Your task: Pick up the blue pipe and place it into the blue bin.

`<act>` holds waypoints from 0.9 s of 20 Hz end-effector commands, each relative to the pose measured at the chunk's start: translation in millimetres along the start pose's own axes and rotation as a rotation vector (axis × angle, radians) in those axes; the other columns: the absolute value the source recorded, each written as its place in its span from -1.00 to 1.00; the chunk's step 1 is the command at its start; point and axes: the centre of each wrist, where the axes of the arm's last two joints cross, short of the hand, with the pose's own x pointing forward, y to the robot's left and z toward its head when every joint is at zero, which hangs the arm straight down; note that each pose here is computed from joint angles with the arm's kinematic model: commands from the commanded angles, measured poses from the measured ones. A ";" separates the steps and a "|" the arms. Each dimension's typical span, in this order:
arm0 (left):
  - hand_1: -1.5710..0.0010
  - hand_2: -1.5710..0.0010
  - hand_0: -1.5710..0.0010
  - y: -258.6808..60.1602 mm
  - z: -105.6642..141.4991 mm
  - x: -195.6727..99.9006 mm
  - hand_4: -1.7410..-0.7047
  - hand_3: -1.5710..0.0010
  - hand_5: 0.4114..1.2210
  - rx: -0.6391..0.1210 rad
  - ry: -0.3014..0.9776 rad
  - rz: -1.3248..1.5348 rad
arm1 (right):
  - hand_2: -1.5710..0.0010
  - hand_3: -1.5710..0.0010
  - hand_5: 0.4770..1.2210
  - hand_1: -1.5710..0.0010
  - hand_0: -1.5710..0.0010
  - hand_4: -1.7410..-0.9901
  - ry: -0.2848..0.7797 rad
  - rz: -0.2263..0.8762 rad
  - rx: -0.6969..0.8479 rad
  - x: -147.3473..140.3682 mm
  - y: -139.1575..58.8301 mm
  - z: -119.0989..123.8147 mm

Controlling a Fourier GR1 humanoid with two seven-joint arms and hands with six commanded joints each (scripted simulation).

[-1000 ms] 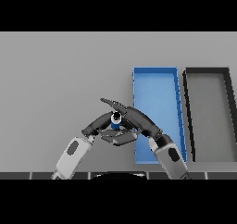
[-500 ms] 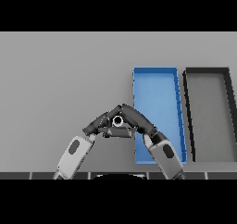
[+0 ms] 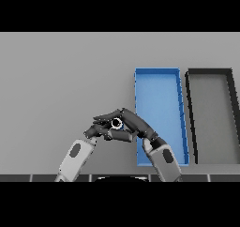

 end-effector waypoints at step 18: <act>0.96 0.96 0.96 6.1 4.7 -8.3 0.49 0.97 -0.67 -0.039 0.225 -0.029 | -1.00 -1.00 1.00 -1.00 -1.00 -0.35 -0.055 0.017 -0.070 3.3 -2.6 -3.2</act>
